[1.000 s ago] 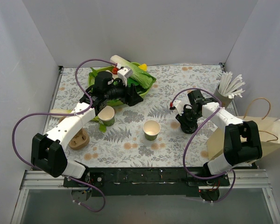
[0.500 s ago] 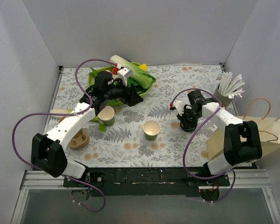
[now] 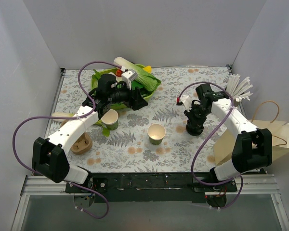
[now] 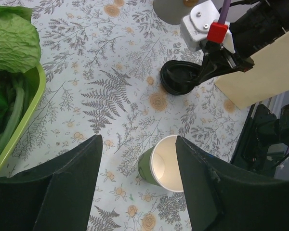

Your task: Pack the takeout coffee

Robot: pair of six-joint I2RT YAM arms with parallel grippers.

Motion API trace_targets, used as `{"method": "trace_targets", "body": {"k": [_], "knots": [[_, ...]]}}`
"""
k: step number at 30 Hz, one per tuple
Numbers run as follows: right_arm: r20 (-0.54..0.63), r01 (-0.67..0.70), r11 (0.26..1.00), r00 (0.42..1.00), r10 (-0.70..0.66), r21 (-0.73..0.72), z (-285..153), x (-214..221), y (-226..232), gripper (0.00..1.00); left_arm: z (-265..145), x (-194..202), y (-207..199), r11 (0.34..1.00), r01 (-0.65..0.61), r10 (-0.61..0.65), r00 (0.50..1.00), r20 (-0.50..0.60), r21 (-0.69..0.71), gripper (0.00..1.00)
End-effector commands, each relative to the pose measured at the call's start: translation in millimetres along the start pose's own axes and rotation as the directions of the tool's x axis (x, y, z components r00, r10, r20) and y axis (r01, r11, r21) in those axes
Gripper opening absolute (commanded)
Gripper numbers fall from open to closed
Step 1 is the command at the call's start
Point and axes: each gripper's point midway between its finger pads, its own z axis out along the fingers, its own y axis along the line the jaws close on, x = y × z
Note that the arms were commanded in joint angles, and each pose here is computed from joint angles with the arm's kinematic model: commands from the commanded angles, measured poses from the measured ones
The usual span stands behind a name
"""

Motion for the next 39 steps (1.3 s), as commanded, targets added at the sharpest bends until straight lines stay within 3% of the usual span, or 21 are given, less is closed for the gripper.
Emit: {"method": "trace_targets", "body": {"k": [1, 6, 9, 13, 15, 16, 21, 23, 24, 30, 39], "knots": [[0.134, 0.019, 0.999, 0.991, -0.015, -0.026, -37.4, -40.4, 9.6, 0.01, -8.3, -11.5, -10.5, 0.998, -0.059, 0.058, 0.998, 0.027, 0.039, 0.62], [0.309, 0.028, 0.989, 0.951, 0.018, -0.145, -85.8, -92.7, 34.7, 0.01, -19.1, -0.3, -21.5, 0.989, -0.123, 0.125, 0.992, -0.008, 0.085, 0.62], [0.418, 0.101, 0.95, 0.908, 0.033, -0.294, -112.8, -119.8, 65.4, 0.01, -25.8, 7.4, -26.9, 0.984, -0.146, 0.15, 0.988, -0.028, 0.103, 0.62], [0.509, 0.169, 0.84, 0.849, 0.142, -0.516, -130.8, -145.8, 98.5, 0.01, -36.6, 17.8, -35.2, 0.977, -0.177, 0.184, 0.981, -0.054, 0.123, 0.63], [0.517, 0.185, 0.785, 0.834, 0.193, -0.591, -129.0, -153.2, 103.3, 0.01, -37.5, 15.9, -30.0, 0.961, -0.255, 0.263, 0.962, -0.066, 0.11, 0.63], [0.537, 0.216, 0.734, 0.811, 0.233, -0.644, -136.9, -160.1, 110.7, 0.01, -37.0, 25.7, -24.0, 0.963, -0.248, 0.259, 0.958, -0.12, 0.102, 0.63], [0.514, 0.239, 0.597, 0.786, 0.344, -0.765, -131.7, -184.4, 112.2, 0.01, -46.7, 13.0, -26.9, 0.911, -0.393, 0.407, 0.906, -0.119, 0.122, 0.65], [0.402, 0.158, 0.497, 0.806, 0.434, -0.853, -127.2, -184.0, 117.5, 0.01, -53.2, 15.1, -32.2, 0.907, -0.4, 0.416, 0.9, -0.128, 0.133, 0.67], [0.425, 0.189, 0.495, 0.8, 0.423, -0.848, -123.2, -187.3, 115.0, 0.01, -54.6, 19.9, -33.8, 0.905, -0.401, 0.419, 0.898, -0.136, 0.139, 0.67], [0.285, 0.121, 0.359, 0.847, 0.449, -0.926, -104.0, -185.2, 135.9, 0.01, -57.7, 34.9, -33.8, 0.882, -0.461, 0.47, 0.874, -0.122, 0.095, 0.77], [0.187, 0.039, 0.306, 0.863, 0.469, -0.951, -89.0, -162.3, 152.5, 0.01, -31.1, 50.2, -43.4, 0.896, -0.424, 0.437, 0.896, -0.084, 0.135, 0.78]]}}
